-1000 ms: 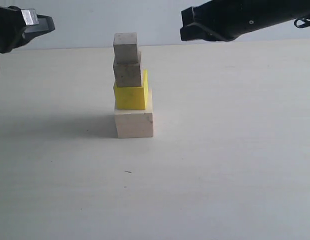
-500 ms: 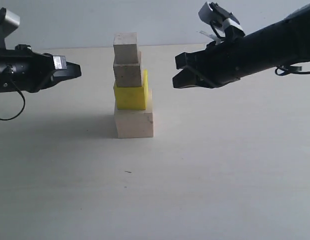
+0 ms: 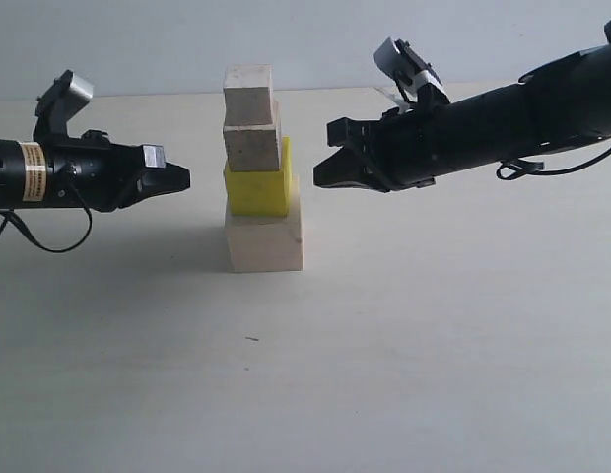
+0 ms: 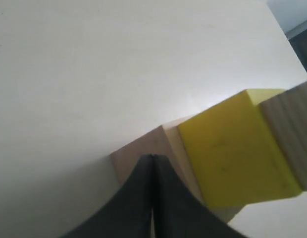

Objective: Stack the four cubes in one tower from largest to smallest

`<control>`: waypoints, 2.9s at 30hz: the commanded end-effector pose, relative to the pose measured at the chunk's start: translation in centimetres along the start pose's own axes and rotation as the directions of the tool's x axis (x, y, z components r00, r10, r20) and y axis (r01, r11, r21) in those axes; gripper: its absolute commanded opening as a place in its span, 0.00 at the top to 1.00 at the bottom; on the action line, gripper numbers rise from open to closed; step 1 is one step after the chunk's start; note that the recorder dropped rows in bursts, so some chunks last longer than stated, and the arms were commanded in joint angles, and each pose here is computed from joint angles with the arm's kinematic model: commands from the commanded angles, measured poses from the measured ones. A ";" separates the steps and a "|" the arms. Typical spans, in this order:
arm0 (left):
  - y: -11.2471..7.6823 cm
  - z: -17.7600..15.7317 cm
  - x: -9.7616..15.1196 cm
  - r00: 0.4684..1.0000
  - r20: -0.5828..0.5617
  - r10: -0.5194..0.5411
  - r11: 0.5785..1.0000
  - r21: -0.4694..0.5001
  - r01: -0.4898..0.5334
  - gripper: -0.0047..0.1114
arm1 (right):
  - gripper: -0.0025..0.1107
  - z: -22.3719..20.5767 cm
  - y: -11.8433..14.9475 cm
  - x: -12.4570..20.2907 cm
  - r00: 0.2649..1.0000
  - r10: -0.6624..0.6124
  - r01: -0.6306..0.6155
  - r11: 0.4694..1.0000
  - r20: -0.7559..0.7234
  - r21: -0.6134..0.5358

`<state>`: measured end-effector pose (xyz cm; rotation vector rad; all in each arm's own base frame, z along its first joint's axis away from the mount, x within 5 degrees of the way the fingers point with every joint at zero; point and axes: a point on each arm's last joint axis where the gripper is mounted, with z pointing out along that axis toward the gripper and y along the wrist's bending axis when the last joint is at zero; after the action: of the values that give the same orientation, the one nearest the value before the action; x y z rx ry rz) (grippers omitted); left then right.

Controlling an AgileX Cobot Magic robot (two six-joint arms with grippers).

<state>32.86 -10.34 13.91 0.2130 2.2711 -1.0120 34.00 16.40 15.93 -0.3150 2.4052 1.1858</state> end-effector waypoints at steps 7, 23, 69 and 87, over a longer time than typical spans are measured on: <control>1.9 2.9 0.0 0.999 -0.030 -0.026 0.999 0.039 0.027 0.96 | 0.98 0.0 0.3 -0.4 0.999 -0.020 0.021 1.000 0.032 -0.021; 1.0 5.1 -0.2 0.998 -0.053 0.020 0.994 0.112 -0.014 0.96 | 0.98 0.0 0.6 -0.3 1.000 -0.022 0.023 0.998 0.018 -0.057; -0.4 4.9 1.8 0.995 -0.094 -0.016 0.987 0.155 0.031 0.96 | 0.98 0.0 -0.1 0.2 0.999 -0.003 0.004 1.000 -0.035 0.013; -2.4 2.7 0.2 0.998 -0.069 0.012 0.991 0.137 -0.003 0.96 | 0.98 0.0 0.0 0.2 1.000 0.001 -0.001 1.000 -0.032 0.012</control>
<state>33.51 -13.94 13.95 0.3347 2.2480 -1.1748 33.77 16.27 15.64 -0.3199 2.4526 1.1681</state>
